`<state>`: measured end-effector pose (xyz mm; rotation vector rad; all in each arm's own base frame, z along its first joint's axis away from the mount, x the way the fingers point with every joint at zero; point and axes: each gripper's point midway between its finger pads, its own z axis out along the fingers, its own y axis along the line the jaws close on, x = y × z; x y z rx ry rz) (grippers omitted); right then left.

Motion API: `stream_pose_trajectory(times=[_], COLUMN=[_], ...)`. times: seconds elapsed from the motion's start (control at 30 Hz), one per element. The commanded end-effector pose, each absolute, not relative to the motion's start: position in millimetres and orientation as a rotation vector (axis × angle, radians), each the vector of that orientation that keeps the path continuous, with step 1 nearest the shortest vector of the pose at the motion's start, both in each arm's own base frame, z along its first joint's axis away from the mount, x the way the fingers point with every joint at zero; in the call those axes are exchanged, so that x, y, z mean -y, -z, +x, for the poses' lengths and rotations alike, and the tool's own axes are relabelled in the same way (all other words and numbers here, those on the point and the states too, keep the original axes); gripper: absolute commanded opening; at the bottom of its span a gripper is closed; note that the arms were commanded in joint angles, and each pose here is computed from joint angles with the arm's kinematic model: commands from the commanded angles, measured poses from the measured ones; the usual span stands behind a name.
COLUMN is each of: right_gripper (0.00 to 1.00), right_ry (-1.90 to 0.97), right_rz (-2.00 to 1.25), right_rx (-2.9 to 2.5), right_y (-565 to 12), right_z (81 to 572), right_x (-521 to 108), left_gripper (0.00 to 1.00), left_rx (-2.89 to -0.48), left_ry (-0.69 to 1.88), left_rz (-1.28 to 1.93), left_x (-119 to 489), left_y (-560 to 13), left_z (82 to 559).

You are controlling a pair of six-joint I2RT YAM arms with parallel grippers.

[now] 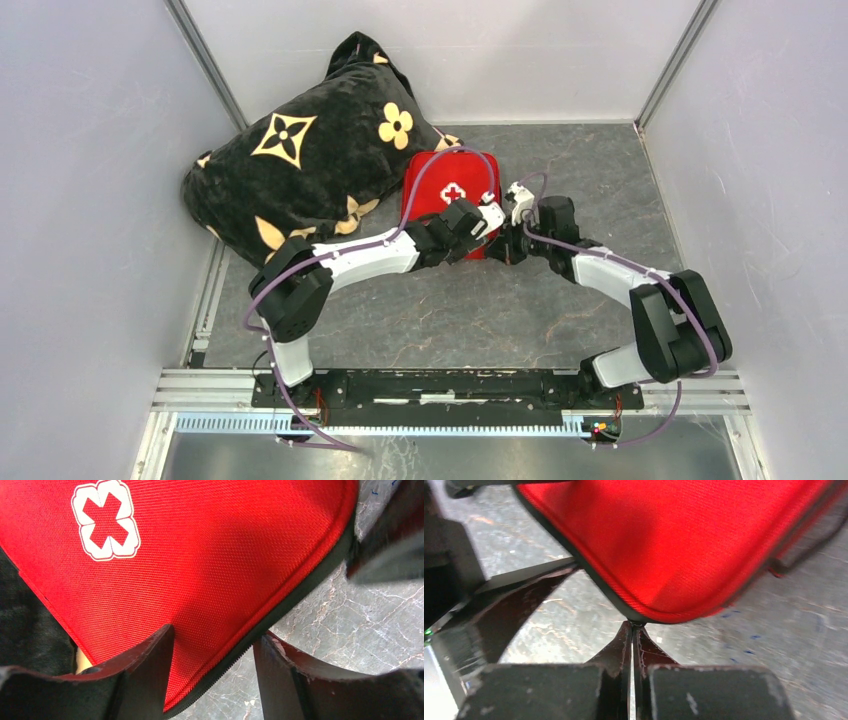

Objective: Organize the medicine kit

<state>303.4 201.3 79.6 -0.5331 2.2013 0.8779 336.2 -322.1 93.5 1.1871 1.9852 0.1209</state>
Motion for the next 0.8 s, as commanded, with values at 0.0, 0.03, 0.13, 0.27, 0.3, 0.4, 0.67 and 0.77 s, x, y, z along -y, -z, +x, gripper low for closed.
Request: stream_pose_trajectory(times=[0.0,0.03,0.13,0.27,0.3,0.4,0.67,0.77], right_gripper=[0.00,0.00,0.00,0.00,0.00,0.00,0.00,0.00], right_ry=[-1.095,-1.042,-0.859,-0.616,-0.571,-0.482,-0.270,-0.300], right_rz=[-0.556,-0.518,-0.432,-0.381,-0.353,-0.274,-0.197,-0.255], right_rx=[-2.039,-2.073,-2.162,-2.276,-2.287,-2.305,-2.317,-2.316], right_y=[-117.6,-113.4,-98.1,-81.3,-79.9,-78.0,-94.8,-99.7], right_z=[281.0,287.0,304.2,314.8,317.3,324.2,368.5,374.3], right_x=[-244.2,-238.4,-218.0,-185.7,-177.1,-153.2,-105.6,-112.5], left_gripper=[0.68,0.69,0.75,0.82,0.83,0.84,0.88,0.91], left_rx=[-1.974,-1.973,-1.957,-1.913,-1.909,-1.915,-2.058,-2.102], left_ry=[0.056,0.078,0.148,0.223,0.255,0.389,0.421,0.546], left_rz=[0.970,0.958,0.907,0.765,0.718,0.577,0.355,0.242], left_x=[334.6,334.2,329.7,311.5,304.4,282.6,247.1,255.6], left_y=[-130.1,-135.2,-154.3,-190.1,-199.3,-222.4,-200.7,-189.9], left_z=[347.0,343.9,333.4,332.1,337.0,354.4,383.6,383.1])
